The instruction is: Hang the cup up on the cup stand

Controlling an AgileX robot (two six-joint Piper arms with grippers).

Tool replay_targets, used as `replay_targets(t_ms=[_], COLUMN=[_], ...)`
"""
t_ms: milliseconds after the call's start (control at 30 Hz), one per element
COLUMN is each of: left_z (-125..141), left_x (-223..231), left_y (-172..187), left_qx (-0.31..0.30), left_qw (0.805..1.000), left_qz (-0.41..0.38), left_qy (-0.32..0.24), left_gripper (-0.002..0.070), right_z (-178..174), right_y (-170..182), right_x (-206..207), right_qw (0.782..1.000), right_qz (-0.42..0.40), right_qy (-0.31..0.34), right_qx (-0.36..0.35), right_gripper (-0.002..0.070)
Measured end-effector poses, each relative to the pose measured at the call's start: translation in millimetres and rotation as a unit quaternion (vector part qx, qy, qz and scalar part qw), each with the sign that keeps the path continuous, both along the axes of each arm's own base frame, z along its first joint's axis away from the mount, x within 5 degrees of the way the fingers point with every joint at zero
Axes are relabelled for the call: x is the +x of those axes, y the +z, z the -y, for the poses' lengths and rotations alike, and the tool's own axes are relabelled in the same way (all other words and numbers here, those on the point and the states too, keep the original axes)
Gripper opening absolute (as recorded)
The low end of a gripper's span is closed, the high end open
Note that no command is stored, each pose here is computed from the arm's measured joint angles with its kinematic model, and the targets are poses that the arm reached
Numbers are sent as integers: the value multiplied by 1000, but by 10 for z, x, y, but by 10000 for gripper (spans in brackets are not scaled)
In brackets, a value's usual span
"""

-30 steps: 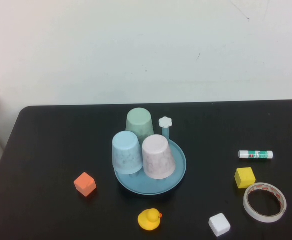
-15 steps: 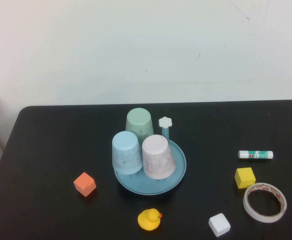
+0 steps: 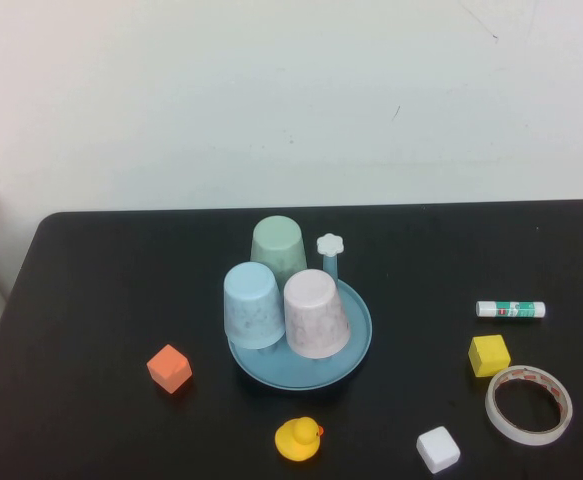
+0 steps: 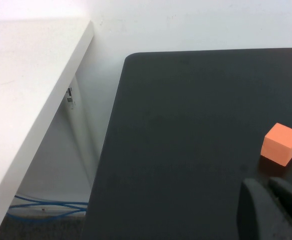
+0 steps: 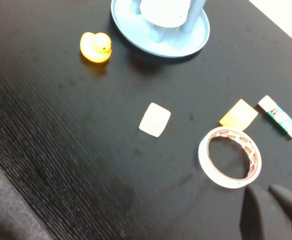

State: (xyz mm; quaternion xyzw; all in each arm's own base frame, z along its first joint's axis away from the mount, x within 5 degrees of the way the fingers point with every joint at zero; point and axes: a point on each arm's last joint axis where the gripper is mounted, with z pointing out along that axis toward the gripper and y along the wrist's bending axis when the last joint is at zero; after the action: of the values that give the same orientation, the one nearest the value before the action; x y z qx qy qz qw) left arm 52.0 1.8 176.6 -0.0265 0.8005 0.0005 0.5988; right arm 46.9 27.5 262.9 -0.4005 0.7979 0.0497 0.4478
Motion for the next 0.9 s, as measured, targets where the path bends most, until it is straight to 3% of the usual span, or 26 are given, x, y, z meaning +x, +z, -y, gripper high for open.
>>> replay_targets(t_ms=[167, 400, 667, 900], left_z=[0, 0, 0, 0], left_x=[0, 0, 0, 0], left_y=[0, 0, 0, 0], left_qx=[0, 0, 0, -1], left_qw=[1000, 1000, 1000, 1000], left_qz=[0, 0, 0, 0], left_qy=[0, 0, 0, 0], left_gripper=[-1, -1, -1, -1], right_z=[3, 30, 189, 293], right_y=[2, 133, 262, 273], right_x=[4, 41, 52, 34], right_qw=[1000, 996, 971, 949], right_qz=[3, 85, 164, 176], right_qy=[-1, -24, -161, -258], right_qx=[-2, 34, 60, 52], right_gripper=[0, 0, 0, 0])
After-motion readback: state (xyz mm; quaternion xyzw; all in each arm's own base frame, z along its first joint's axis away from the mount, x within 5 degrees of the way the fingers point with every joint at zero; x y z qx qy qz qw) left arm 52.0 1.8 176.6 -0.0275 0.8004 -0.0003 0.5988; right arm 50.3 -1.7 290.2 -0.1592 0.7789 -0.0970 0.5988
